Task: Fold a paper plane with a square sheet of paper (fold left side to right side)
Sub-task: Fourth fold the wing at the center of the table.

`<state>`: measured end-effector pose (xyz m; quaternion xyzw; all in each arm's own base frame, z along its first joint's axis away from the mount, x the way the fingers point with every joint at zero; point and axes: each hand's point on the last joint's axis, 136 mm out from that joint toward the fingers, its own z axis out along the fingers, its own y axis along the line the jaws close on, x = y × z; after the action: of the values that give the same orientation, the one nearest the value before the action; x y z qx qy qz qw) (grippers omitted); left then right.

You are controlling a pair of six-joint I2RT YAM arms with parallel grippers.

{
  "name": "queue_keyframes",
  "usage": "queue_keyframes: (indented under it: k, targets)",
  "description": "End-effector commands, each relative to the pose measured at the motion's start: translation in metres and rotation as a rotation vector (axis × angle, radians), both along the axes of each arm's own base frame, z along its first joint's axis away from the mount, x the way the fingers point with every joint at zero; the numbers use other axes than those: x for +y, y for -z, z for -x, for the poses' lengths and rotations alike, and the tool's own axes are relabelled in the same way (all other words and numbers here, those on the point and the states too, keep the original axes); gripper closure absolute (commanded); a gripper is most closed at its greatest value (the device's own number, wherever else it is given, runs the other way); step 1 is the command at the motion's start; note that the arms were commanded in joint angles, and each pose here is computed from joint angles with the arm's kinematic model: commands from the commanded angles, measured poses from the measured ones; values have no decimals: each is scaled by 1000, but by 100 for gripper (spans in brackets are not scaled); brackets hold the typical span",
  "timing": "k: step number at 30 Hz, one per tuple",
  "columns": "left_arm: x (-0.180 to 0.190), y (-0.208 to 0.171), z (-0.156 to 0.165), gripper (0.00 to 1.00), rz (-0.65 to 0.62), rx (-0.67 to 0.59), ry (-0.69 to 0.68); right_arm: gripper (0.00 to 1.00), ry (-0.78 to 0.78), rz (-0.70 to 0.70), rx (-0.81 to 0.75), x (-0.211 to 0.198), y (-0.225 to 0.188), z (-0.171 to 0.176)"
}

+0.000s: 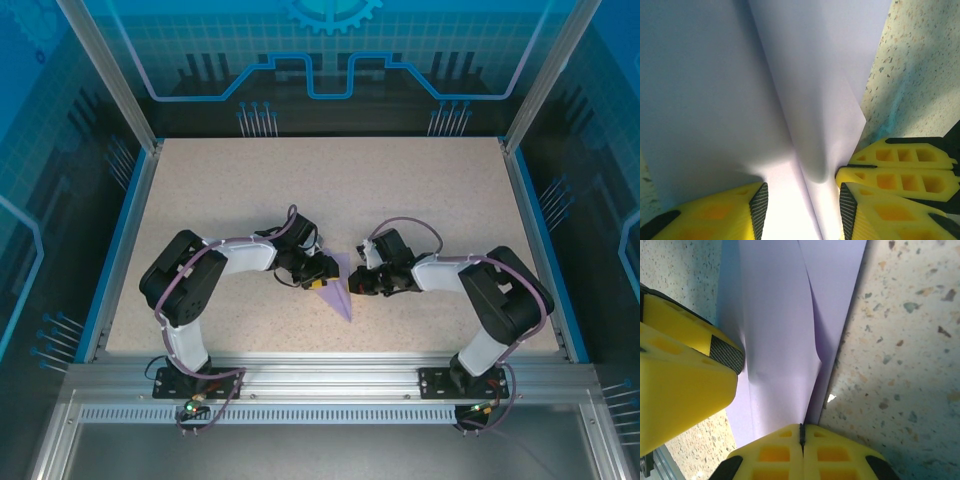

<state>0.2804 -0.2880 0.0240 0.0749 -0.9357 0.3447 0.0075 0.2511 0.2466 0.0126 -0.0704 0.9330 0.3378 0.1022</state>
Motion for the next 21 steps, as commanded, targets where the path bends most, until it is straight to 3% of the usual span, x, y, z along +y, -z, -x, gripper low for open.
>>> queue_keyframes:
  k: [1,12,18,21]
  targets:
    - [11,11,8,53,-79,26,3,95,-13,43,25,-4,10,2]
    - [15,-42,-3,51,-78,-115,26,95,-24,155,71,-18,27,18]
    - [-9,-53,-8,76,28,-116,82,95,-30,163,73,-17,27,19]
    - [-23,-48,-10,82,62,-102,125,95,-36,165,71,-16,26,19]
